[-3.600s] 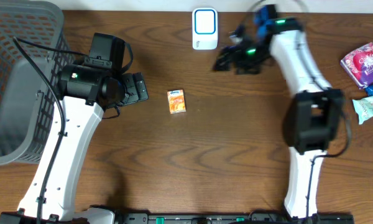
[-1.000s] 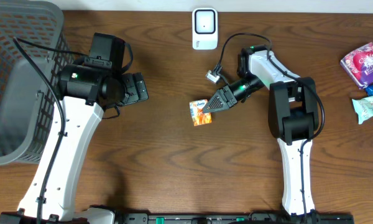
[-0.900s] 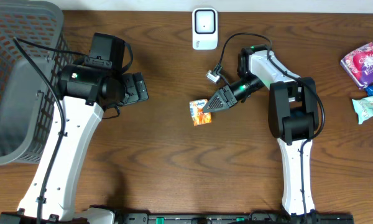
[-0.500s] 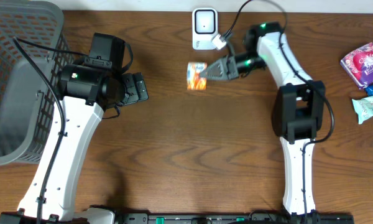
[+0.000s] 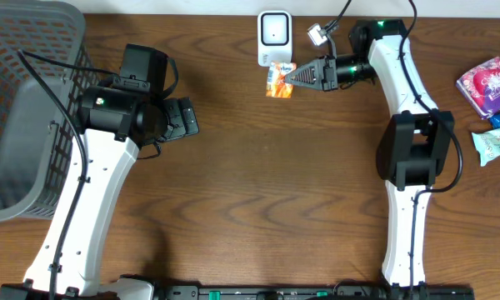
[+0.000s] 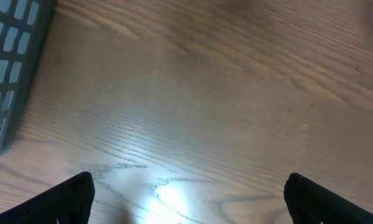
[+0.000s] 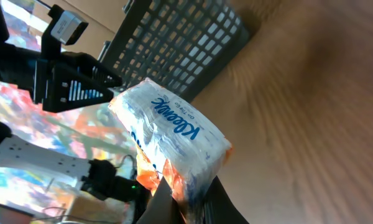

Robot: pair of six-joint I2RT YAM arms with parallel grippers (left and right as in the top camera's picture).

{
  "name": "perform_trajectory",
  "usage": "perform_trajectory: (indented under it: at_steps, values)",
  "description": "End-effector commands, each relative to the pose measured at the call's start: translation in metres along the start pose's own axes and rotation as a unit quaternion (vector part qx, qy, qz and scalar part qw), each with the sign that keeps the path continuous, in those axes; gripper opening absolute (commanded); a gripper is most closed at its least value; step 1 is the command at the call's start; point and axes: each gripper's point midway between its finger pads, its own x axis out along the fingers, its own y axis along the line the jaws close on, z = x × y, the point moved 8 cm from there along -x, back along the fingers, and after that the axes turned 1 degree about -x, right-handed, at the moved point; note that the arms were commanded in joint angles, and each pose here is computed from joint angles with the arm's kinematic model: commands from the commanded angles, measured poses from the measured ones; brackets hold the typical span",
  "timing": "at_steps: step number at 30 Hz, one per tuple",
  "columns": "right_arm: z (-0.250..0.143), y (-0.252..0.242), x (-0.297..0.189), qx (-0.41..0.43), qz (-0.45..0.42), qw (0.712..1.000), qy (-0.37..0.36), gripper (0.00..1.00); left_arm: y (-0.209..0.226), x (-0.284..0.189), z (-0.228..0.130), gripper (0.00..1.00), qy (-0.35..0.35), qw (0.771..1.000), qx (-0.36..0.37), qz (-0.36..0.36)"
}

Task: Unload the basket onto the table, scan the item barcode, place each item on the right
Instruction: 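Hold the Kleenex pack up against the scanner face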

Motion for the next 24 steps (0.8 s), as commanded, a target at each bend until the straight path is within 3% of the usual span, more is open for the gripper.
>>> perform_trajectory:
  at_steps: [1, 6, 8, 9, 10, 12, 14, 15, 17, 18, 19, 24]
  values:
    - [0.011, -0.002, -0.017, -0.001, -0.004, 1.000, -0.028, 0.01, 0.003, -0.003, 0.002, 0.98, -0.008, 1.000, 0.001, 0.008]
    - [0.021, -0.023, -0.019, 0.124, -0.085, 0.989, -0.004, 0.01, 0.003, -0.003, 0.002, 0.98, -0.008, 1.000, 0.001, 0.008]
    - [0.026, -0.041, -0.021, 0.201, -0.252, 0.947, 0.017, 0.01, 0.003, -0.003, 0.002, 0.98, -0.008, 1.000, 0.001, 0.008]
    - [0.033, -0.044, -0.024, 0.219, -0.357, 0.908, 0.012, 0.01, 0.003, -0.003, 0.002, 0.98, -0.008, 1.000, 0.001, 0.008]
    - [0.039, -0.042, -0.025, 0.218, -0.401, 0.890, 0.005, 0.01, 0.003, -0.003, 0.002, 0.98, -0.008, 1.000, 0.001, 0.008]
    - [0.061, -0.027, -0.019, 0.168, -0.473, 0.865, -0.006, 0.01, 0.003, -0.003, 0.002, 0.98, -0.008, 1.000, 0.001, 0.008]
    - [0.086, -0.004, -0.008, 0.100, -0.562, 0.821, -0.022, 0.01, 0.003, -0.003, 0.002, 0.98, -0.008, 1.000, 0.001, 0.008]
    - [0.094, 0.002, -0.006, 0.076, -0.605, 0.792, -0.031, 0.01, 0.003, -0.003, 0.002, 0.98, -0.008, 1.000, 0.001, 0.008]
    - [0.111, 0.011, 0.003, 0.004, -0.706, 0.707, -0.050, 0.01, 0.003, -0.003, 0.002, 0.98, -0.008, 1.000, 0.001, 0.008]
    - [0.116, 0.013, 0.008, -0.024, -0.726, 0.685, -0.047, 0.01, 0.003, -0.003, 0.002, 0.98, -0.008, 1.000, 0.001, 0.008]
    - [0.123, 0.014, 0.024, -0.090, -0.757, 0.646, -0.026, 0.01, 0.003, -0.003, 0.002, 0.98, -0.008, 1.000, 0.001, 0.008]
    - [0.121, 0.000, 0.075, -0.210, -0.798, 0.562, 0.053, 0.01, 0.003, -0.003, 0.002, 0.98, -0.008, 1.000, 0.001, 0.008]
